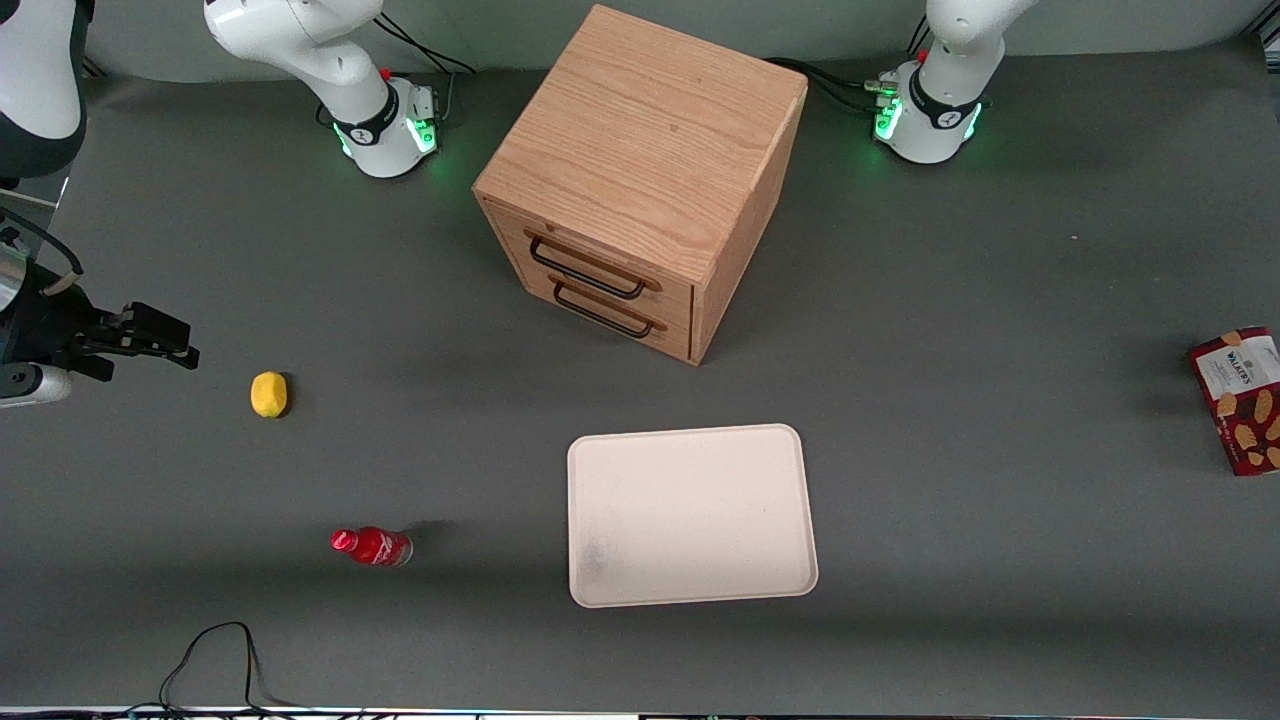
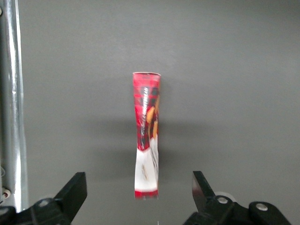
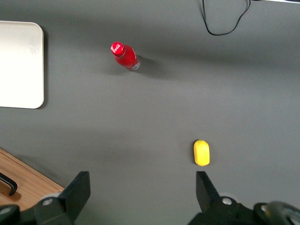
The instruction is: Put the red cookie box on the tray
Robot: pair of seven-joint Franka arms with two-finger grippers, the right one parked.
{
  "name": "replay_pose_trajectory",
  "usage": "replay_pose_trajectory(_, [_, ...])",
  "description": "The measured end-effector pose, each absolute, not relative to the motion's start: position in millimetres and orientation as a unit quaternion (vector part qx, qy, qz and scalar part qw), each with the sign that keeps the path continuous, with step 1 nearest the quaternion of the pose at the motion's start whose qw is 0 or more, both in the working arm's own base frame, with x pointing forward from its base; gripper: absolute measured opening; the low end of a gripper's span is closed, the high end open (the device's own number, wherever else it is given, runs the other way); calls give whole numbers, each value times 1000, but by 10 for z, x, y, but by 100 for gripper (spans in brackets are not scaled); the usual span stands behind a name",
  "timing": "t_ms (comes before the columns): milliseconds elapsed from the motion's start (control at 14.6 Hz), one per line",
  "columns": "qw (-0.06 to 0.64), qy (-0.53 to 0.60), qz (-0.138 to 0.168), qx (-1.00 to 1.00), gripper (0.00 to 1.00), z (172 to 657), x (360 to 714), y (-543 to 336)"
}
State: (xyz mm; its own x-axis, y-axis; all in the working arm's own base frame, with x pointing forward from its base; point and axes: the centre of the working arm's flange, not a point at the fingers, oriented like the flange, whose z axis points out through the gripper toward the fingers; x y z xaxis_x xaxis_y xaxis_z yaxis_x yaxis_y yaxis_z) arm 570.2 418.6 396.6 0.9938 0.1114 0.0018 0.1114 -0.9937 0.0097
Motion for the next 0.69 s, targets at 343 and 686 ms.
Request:
replay_pose_trajectory(343, [-13,86,32,996,100,3130,5666,4174])
replay_pose_trajectory(686, [-19,90,44,995,100,2564,5639,4139])
